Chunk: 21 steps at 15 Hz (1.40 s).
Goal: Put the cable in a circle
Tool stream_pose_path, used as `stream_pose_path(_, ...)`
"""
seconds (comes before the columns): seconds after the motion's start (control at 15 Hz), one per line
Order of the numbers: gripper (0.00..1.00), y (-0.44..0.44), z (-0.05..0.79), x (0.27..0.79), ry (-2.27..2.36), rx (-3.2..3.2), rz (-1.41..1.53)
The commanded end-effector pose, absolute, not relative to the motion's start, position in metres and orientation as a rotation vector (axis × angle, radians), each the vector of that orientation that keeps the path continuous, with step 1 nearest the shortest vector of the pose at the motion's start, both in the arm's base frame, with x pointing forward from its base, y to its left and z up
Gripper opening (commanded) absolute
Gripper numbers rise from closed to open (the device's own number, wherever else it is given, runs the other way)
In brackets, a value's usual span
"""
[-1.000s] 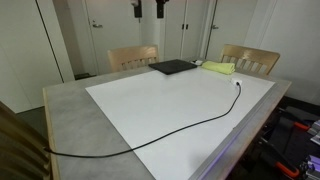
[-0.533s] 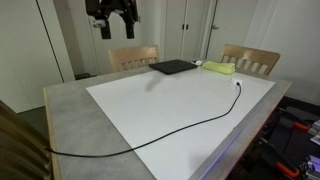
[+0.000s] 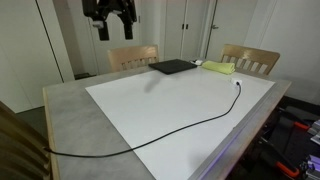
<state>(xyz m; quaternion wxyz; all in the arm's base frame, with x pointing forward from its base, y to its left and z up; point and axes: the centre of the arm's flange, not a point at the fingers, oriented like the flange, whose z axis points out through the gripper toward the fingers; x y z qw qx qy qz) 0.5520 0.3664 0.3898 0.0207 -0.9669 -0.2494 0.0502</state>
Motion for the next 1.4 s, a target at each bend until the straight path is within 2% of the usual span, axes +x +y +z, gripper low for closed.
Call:
stream_pose_path(0.0,1.0,0.409,0.362,0.531,-0.885,-2.965,0.167)
stream_pose_path(0.4,1.0,0.464,0.304,0.495,-1.023,-2.885,0.155)
stream_pose_path(0.8,1.0,0.487,0.236,0.513,-1.047,-2.849,0.023)
stream_pose_path(1.2,1.0,0.505,0.184,0.524,-1.111,-2.811,0.115)
stream_pose_path(1.33,1.0,0.494,0.188,0.512,-1.065,-2.817,0.103)
